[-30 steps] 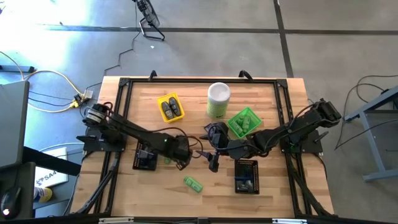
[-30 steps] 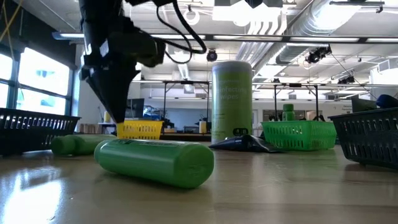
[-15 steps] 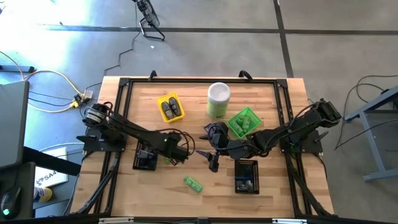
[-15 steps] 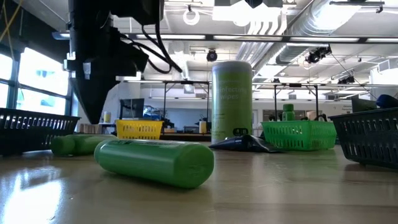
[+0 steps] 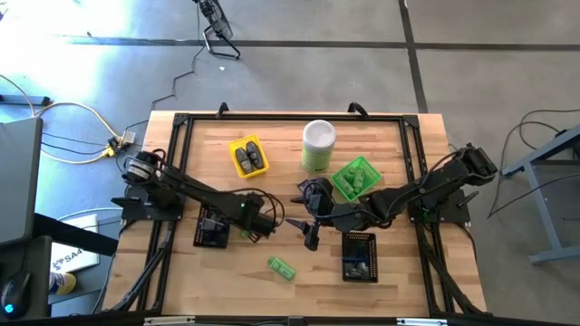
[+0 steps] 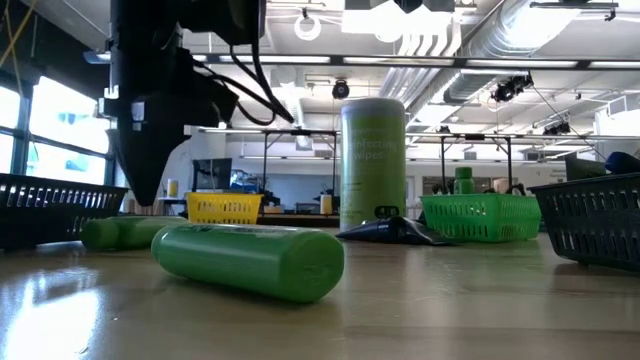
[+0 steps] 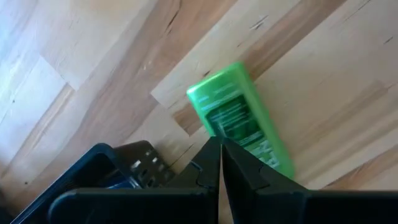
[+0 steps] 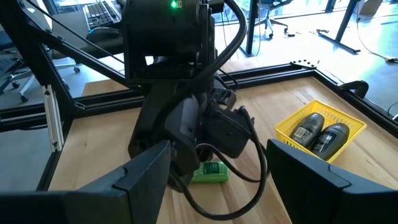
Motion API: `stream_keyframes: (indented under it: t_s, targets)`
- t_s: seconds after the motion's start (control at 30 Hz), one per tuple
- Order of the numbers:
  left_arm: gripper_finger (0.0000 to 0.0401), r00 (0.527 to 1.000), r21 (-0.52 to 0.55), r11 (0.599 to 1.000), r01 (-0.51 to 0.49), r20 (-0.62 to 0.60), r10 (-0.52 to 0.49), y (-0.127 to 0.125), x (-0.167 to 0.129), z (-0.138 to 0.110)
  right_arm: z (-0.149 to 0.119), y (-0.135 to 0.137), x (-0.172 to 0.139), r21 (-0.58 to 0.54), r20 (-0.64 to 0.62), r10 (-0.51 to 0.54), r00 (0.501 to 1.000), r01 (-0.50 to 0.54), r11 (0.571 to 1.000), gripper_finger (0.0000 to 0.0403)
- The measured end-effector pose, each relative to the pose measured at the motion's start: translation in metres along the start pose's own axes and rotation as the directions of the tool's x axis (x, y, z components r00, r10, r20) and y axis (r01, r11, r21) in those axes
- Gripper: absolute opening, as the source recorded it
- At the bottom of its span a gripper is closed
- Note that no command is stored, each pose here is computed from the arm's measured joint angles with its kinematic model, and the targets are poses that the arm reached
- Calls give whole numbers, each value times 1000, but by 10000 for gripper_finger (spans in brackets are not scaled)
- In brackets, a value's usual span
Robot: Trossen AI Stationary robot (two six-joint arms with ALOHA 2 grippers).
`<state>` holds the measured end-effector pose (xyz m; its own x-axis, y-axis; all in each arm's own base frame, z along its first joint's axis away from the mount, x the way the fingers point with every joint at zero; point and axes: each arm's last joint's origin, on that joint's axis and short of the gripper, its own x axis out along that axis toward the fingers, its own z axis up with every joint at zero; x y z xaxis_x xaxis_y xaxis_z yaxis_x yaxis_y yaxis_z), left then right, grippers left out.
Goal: Pick & Place Travel size toiletries
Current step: Put the shampoo bottle bottle into the green bin
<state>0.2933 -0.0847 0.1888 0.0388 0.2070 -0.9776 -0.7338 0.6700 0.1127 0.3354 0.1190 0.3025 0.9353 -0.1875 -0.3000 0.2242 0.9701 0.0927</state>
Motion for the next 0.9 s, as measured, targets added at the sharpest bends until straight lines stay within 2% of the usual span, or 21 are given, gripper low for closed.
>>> stream_keyframes:
  t_s: [0.33, 0.57, 0.77, 0.9]
  targets:
    - [12, 1000, -2, 1000, -3, -21, 3, 1, 0, -1, 0, 0, 0, 0, 0, 0, 1000, 0, 1000, 258]
    - [12, 999, -13, 999, 33, 2, -33, -1, 10, -2, 0, 0, 0, 1, 0, 1, 1000, -1, 1000, 258]
    - [12, 1000, -10, 1000, 16, 2, -16, 1, 13, -4, 0, 0, 0, 1, 0, 1, 1000, -1, 1000, 258]
    - [12, 997, -21, 997, 76, 28, -76, -4, 13, -1, 0, 0, 0, 0, 0, 1, 1000, -1, 1000, 258]
